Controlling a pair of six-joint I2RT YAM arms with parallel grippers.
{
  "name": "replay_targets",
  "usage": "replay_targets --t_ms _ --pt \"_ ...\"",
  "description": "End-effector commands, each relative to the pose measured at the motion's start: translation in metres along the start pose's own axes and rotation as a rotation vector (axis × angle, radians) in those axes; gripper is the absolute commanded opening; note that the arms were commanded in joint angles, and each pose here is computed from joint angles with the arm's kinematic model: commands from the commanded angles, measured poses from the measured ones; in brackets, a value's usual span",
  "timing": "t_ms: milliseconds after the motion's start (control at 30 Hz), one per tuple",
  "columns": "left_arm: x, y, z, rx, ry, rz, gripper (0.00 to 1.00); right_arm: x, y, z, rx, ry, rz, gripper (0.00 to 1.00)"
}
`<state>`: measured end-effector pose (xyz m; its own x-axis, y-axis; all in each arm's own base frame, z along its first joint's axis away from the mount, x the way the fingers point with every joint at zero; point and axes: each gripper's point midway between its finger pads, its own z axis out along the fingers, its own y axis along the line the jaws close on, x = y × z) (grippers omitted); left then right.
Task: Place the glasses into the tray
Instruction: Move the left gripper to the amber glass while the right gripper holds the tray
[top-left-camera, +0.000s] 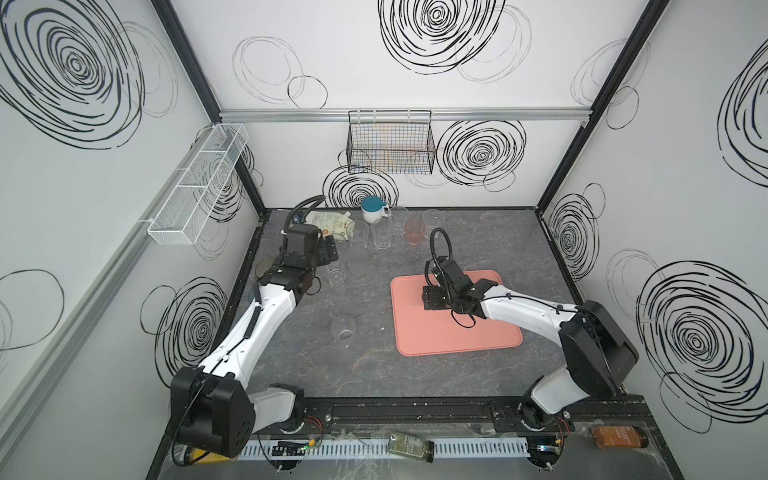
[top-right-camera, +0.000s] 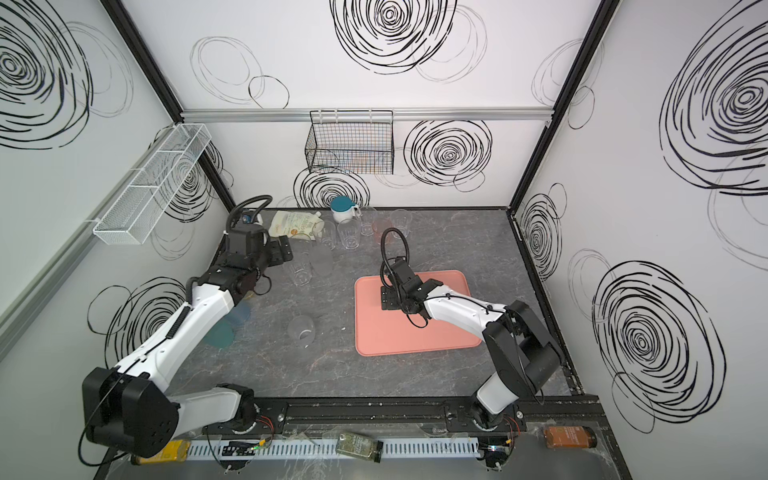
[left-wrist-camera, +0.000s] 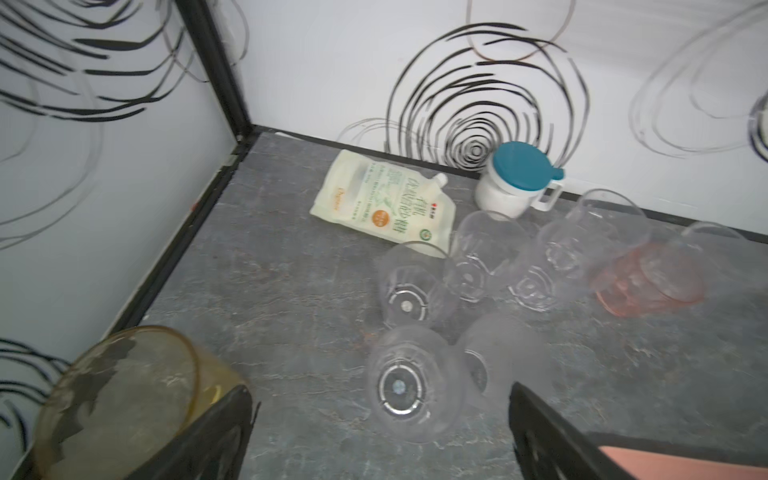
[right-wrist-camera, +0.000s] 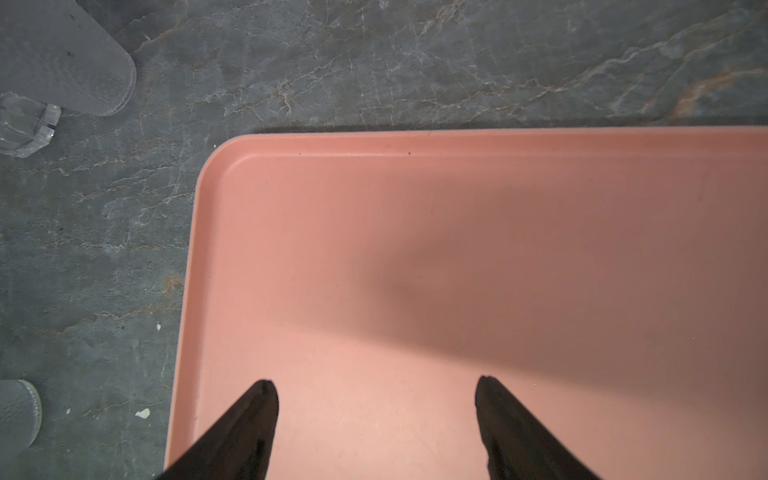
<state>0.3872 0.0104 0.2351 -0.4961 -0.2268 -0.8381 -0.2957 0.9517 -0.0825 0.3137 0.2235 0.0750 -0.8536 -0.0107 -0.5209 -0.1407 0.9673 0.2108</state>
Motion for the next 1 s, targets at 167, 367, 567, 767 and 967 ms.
replay_targets --t_ms 167,367,567,767,967 --pt "0.002 0.045 0.011 -0.05 0.058 0.012 0.86 -0.006 0.014 -0.005 -0.053 -0.007 -0.035 0.79" --pt "0.02 0.045 0.036 -0.022 0.178 0.075 0.66 -0.006 0.019 -0.01 -0.09 -0.015 -0.026 0.79" --pt "0.028 0.056 0.038 -0.07 0.204 0.085 0.64 -0.003 0.022 -0.008 -0.113 -0.009 -0.027 0.79" --pt "0.028 0.065 0.033 -0.119 0.191 0.077 0.64 0.0 0.023 -0.001 -0.113 0.008 -0.037 0.79" --pt "0.025 0.088 0.024 -0.204 0.158 0.038 0.63 0.005 0.024 0.007 -0.122 0.032 -0.038 0.79"
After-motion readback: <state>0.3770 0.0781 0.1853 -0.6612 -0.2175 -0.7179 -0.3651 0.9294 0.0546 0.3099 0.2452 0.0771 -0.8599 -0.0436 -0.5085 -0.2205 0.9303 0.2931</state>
